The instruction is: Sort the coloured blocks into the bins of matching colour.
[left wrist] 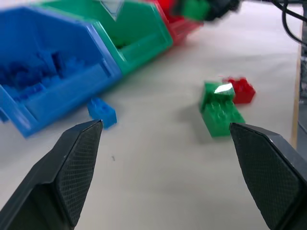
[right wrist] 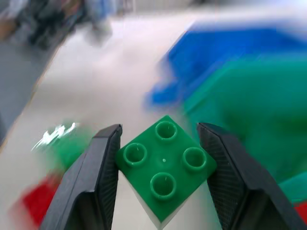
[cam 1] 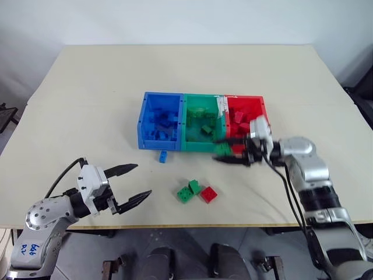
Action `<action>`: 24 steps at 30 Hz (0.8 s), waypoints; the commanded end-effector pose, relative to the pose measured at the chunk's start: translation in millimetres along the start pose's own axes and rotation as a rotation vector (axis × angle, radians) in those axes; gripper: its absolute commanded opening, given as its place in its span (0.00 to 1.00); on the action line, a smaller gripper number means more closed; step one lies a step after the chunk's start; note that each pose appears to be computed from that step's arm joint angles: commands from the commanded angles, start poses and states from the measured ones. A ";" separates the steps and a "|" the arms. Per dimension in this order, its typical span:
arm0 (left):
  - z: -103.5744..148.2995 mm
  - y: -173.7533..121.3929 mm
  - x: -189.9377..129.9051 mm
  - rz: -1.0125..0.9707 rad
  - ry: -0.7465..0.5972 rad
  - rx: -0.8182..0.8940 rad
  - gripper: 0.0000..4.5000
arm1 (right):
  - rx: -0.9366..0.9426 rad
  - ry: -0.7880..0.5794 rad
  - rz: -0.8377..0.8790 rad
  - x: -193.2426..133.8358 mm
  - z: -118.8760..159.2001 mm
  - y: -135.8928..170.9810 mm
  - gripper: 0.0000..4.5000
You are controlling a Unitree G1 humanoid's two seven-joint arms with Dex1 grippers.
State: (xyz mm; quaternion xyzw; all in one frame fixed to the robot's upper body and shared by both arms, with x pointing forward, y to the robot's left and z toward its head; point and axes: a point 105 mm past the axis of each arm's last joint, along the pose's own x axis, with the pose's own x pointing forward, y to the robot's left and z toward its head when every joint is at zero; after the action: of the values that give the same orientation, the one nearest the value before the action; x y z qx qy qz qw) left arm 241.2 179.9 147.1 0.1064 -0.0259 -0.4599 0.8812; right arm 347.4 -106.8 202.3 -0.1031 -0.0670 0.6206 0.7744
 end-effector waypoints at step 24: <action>7.4 4.6 34.3 -0.152 -0.007 0.047 1.00 | -0.151 -0.009 -0.150 -83.0 19.2 2.8 0.99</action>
State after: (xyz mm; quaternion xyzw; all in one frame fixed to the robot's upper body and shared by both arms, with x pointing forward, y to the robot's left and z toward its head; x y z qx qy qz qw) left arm 262.1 158.2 152.3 0.1166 -0.0255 -0.5127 0.8502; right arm 337.0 -172.2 211.8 -0.1458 -0.1003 0.5580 0.8107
